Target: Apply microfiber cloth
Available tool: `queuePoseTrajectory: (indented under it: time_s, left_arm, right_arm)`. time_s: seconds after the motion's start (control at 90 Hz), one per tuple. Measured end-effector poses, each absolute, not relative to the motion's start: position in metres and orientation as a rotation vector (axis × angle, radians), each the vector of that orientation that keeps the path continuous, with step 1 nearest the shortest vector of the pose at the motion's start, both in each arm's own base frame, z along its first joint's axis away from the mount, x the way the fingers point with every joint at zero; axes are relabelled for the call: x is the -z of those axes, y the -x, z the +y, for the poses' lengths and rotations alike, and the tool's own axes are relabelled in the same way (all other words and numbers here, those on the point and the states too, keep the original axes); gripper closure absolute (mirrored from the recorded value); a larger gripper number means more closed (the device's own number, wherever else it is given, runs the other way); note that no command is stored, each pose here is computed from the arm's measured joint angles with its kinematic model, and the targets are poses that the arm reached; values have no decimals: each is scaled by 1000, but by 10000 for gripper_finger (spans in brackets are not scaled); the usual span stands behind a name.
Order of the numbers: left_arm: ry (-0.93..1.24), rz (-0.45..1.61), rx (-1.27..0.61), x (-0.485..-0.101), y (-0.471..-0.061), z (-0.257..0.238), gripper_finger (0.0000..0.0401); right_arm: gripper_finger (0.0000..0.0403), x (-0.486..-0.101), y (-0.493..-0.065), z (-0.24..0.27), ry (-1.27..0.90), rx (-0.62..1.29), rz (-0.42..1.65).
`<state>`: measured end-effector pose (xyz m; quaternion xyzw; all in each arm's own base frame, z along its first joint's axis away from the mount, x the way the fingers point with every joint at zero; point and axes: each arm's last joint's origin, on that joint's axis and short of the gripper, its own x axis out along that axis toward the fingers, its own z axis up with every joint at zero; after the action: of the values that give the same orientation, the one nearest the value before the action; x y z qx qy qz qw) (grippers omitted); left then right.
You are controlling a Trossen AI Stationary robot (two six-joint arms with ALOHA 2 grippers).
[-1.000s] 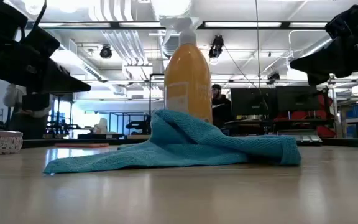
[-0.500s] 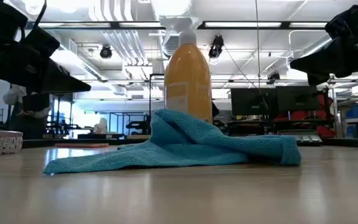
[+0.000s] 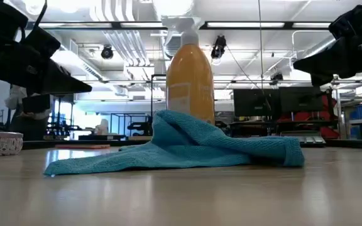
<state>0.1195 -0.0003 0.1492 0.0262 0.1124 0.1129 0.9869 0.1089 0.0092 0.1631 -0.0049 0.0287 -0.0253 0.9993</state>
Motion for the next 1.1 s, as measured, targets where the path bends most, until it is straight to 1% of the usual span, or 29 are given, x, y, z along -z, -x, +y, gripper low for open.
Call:
queuePoseTrajectory:
  time_s: [0.9,0.967,1.1]
  left_arm:
    - [-49,217,-228,-150,-120,0,395]
    - [24,172,-234,-154,-120,0,395]
    - [338,44,-242,-163,-122,0,395]
  right_arm:
    - [403,-163,-109,9,10,51,58]
    - [403,-163,-109,9,10,51,58]
    - [403,-163,-109,9,10,51,58]
